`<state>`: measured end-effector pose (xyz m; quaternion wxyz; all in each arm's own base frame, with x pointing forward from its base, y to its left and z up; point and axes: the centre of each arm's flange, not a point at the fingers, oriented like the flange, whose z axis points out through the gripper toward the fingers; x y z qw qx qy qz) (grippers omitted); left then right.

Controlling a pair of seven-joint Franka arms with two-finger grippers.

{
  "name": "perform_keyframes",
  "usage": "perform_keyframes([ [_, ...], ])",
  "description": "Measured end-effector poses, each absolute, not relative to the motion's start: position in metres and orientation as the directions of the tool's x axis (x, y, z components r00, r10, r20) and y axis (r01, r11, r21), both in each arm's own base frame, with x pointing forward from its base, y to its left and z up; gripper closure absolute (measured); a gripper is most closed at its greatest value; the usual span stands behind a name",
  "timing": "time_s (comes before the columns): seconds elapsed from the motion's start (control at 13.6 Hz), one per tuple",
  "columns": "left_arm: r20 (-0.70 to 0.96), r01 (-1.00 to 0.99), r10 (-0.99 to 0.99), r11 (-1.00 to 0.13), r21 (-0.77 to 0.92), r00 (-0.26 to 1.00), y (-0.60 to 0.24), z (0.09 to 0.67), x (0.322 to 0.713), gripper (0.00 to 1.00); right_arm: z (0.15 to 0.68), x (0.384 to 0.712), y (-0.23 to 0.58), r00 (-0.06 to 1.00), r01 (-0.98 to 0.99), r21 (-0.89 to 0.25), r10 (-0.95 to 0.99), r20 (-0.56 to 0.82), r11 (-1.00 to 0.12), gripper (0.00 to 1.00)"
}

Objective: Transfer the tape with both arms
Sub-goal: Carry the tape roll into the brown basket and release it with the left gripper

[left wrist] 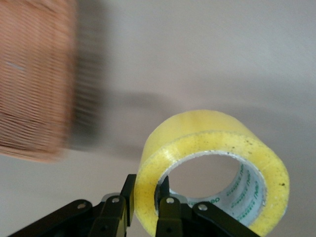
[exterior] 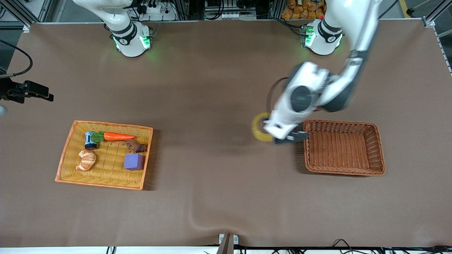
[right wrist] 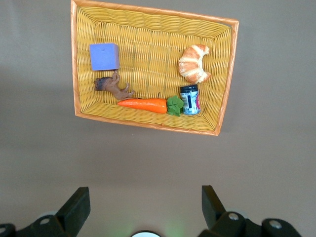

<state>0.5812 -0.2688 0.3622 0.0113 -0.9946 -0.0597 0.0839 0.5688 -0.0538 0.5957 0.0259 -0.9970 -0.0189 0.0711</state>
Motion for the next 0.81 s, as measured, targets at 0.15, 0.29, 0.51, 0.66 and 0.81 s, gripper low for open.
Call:
perform_keyframes([
  [0.15, -0.183, 0.065, 0.066, -0.998, -0.011, 0.981, -0.182, 0.372, 0.606, 0.78, 0.596, 0.569, -0.053, 0.989, 0.036, -0.055, 0.043, -0.14, -0.998, 0.0],
  [0.29, -0.22, -0.006, -0.009, -1.0, 0.015, 0.975, -0.114, 0.35, 0.615, 0.78, 0.596, 0.569, -0.052, 0.989, 0.037, -0.055, 0.044, -0.14, -0.998, 0.0],
  [0.51, -0.229, -0.127, -0.143, -0.988, 0.083, 0.963, -0.02, 0.299, 0.625, 0.78, 0.596, 0.569, -0.052, 0.989, 0.037, -0.055, 0.044, -0.14, -0.998, 0.0],
  [0.66, -0.213, -0.16, -0.176, -0.983, 0.091, 0.961, 0.028, 0.264, 0.631, 0.78, 0.596, 0.569, -0.052, 0.989, 0.037, -0.055, 0.044, -0.14, -0.998, 0.0],
  [0.81, -0.217, -0.175, -0.191, -0.98, 0.092, 0.957, 0.035, 0.245, 0.632, 0.78, 0.596, 0.569, -0.052, 0.989, 0.037, -0.055, 0.044, -0.14, -0.998, 0.0],
])
